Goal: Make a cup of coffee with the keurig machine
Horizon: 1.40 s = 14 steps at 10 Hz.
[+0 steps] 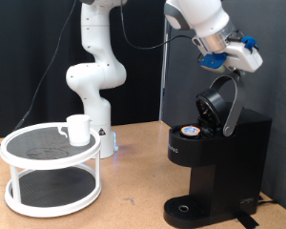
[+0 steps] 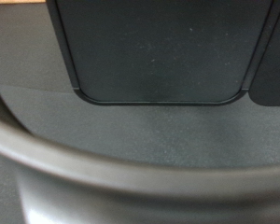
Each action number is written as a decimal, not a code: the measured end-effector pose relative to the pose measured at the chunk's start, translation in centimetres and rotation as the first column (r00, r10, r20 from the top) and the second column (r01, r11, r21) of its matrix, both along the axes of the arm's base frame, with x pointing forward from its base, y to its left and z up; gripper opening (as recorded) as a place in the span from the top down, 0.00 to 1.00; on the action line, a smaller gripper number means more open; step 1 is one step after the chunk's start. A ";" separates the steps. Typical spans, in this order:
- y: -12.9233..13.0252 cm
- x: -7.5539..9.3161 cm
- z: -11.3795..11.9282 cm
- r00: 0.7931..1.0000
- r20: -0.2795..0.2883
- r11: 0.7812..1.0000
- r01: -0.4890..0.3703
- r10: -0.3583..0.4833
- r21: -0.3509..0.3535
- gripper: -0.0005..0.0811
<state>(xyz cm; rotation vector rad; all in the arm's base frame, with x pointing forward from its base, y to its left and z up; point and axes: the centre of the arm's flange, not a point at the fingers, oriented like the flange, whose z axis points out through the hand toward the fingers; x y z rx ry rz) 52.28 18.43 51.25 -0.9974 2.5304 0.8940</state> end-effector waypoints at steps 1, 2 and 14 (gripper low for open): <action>-0.1 0.0 0.0 1.000 0.001 1.000 0.003 -0.003 0.000 0.99; -0.3 0.0 0.1 1.000 -0.001 1.000 0.004 -0.004 0.002 0.99; -8.9 -1.3 0.9 1.000 0.006 0.997 0.016 -0.016 -0.073 0.99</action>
